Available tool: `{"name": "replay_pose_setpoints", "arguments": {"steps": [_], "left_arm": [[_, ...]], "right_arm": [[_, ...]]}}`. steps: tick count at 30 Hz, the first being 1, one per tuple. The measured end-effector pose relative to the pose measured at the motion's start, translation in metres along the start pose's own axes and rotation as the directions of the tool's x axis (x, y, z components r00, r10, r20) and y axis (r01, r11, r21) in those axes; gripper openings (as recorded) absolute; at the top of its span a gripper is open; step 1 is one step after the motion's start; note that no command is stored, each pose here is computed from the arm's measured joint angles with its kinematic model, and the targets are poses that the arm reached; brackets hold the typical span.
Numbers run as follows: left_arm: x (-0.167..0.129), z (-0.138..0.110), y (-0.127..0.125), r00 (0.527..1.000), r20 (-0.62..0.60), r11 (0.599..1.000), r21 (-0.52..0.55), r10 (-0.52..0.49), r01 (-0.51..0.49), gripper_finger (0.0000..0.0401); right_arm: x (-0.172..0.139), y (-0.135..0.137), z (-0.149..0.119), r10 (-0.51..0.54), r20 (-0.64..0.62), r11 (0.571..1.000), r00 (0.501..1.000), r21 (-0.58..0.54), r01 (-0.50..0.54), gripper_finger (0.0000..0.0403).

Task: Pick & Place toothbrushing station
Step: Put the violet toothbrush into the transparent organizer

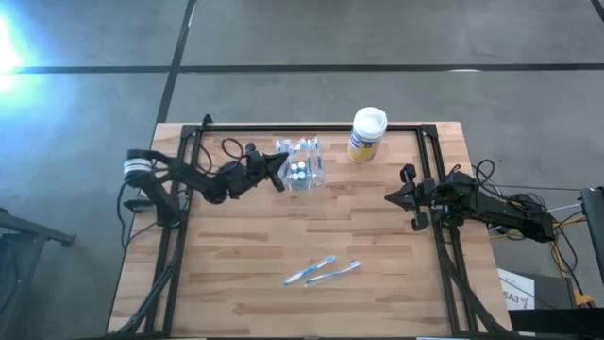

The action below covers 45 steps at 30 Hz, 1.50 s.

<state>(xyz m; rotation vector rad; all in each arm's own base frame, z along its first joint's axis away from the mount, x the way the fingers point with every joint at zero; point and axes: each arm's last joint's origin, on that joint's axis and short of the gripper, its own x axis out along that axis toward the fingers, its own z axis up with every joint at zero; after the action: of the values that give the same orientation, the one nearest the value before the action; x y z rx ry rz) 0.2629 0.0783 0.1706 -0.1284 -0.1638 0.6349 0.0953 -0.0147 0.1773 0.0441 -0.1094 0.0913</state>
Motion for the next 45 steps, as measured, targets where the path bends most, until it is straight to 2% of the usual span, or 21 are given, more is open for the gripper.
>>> {"name": "replay_pose_setpoints", "arguments": {"steps": [10, 23, 30, 41, 45], "left_arm": [[-0.001, -0.019, 0.005, 0.993, -0.075, 0.995, -0.038, 0.086, -0.089, 0.0000], [-0.003, -0.032, 0.007, 0.987, -0.131, 0.995, 0.009, 0.096, -0.095, 0.0005], [-0.007, -0.030, 0.002, 0.987, -0.142, 0.998, 0.020, 0.069, -0.067, 0.0035], [-0.010, -0.023, -0.004, 0.992, -0.120, 0.996, 0.073, 0.050, -0.041, 0.0111], [-0.011, -0.019, -0.003, 0.993, -0.109, 0.996, 0.085, 0.051, -0.042, 0.0123]], "right_arm": [[0.000, 0.000, -0.002, -0.001, -0.018, 1.000, 1.000, 0.003, 0.001, 0.0008], [0.002, -0.001, -0.004, -0.003, -0.046, 1.000, 0.999, -0.014, 0.003, 0.0008], [0.002, -0.001, -0.004, -0.003, -0.044, 1.000, 0.999, -0.014, 0.003, 0.0008], [0.002, -0.001, -0.004, -0.003, -0.044, 1.000, 0.999, -0.007, 0.003, 0.0008], [0.002, -0.001, -0.004, -0.003, -0.044, 1.000, 0.999, -0.007, 0.003, 0.0008]]}}
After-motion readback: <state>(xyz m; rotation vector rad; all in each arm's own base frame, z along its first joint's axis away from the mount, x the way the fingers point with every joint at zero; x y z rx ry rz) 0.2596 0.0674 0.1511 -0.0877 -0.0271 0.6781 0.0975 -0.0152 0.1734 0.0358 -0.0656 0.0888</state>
